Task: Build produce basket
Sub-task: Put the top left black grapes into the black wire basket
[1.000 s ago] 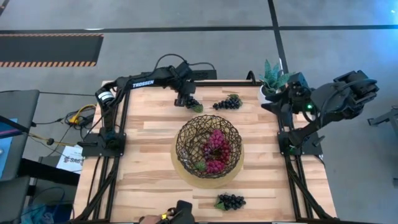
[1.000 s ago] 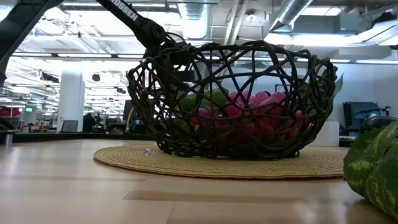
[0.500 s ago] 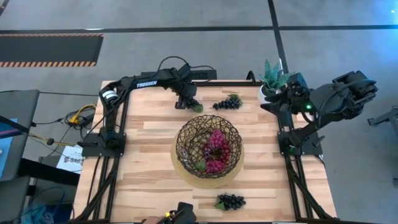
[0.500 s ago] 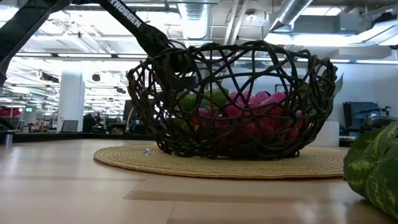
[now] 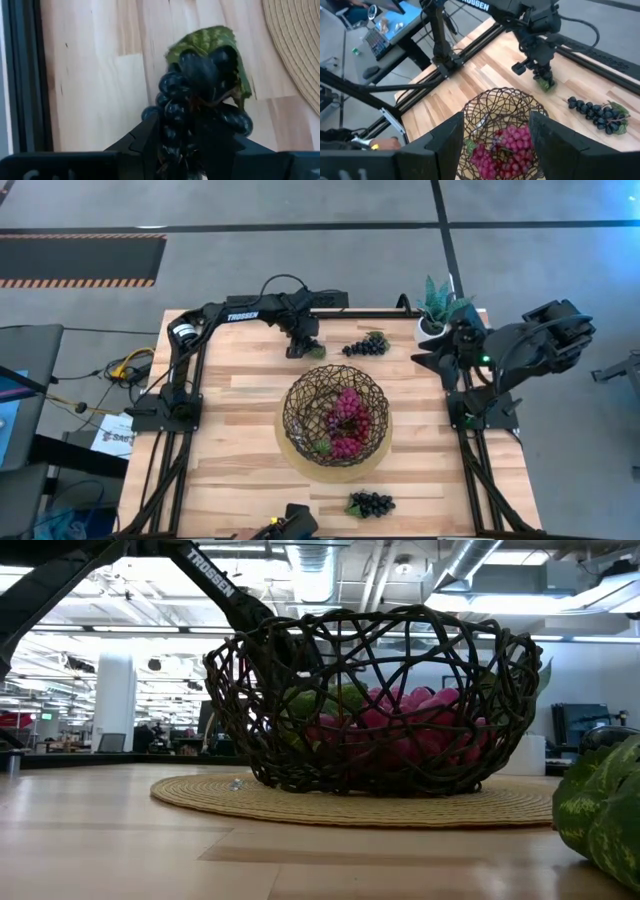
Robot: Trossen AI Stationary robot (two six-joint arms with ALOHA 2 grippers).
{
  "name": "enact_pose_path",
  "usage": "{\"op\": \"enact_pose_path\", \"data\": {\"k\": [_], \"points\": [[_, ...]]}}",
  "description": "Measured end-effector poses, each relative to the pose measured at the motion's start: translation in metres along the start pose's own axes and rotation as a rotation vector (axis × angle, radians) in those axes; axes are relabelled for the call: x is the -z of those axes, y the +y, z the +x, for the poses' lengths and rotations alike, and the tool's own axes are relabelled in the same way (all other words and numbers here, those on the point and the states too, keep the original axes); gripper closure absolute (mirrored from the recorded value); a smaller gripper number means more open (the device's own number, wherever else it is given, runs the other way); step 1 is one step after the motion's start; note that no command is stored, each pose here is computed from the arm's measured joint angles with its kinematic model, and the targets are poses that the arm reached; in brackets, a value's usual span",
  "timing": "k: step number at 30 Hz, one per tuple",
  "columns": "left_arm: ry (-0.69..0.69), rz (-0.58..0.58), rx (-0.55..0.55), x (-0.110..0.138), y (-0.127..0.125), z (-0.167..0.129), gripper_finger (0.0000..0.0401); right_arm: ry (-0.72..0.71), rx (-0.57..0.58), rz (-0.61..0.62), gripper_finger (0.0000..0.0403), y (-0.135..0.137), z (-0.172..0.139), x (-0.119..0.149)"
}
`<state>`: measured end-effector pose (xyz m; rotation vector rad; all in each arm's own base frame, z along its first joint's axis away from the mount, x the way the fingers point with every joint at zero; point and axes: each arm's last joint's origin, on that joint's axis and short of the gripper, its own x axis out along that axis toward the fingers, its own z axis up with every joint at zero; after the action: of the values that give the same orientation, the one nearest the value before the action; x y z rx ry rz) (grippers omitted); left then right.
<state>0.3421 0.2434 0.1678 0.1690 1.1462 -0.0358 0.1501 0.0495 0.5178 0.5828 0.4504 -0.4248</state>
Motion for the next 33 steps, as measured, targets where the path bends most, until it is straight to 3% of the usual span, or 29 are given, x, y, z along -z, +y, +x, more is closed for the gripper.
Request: {"op": "enact_pose_path", "data": {"k": [7, 13, 18, 27, 33], "points": [[0.021, -0.013, 0.001, 0.001, -0.001, 0.0, 0.0299, 0.008, 0.0, -0.004, 0.0163, 0.003, 0.003, 0.001], [0.025, -0.031, -0.001, 0.0, -0.002, 0.0, 0.0385, 0.009, 0.0, -0.004, 0.0163, 0.003, 0.003, 0.001], [0.045, -0.113, -0.001, -0.008, 0.002, -0.01, 0.0396, 0.015, -0.003, -0.005, 0.0163, 0.002, 0.002, 0.001], [-0.104, -0.056, -0.13, -0.06, 0.007, -0.107, 0.0401, 0.067, -0.048, -0.009, 0.0163, 0.0, -0.002, 0.002], [-0.249, -0.033, -0.221, -0.085, -0.014, -0.188, 0.0401, 0.068, -0.045, -0.073, 0.0163, -0.011, -0.011, 0.0]]}}
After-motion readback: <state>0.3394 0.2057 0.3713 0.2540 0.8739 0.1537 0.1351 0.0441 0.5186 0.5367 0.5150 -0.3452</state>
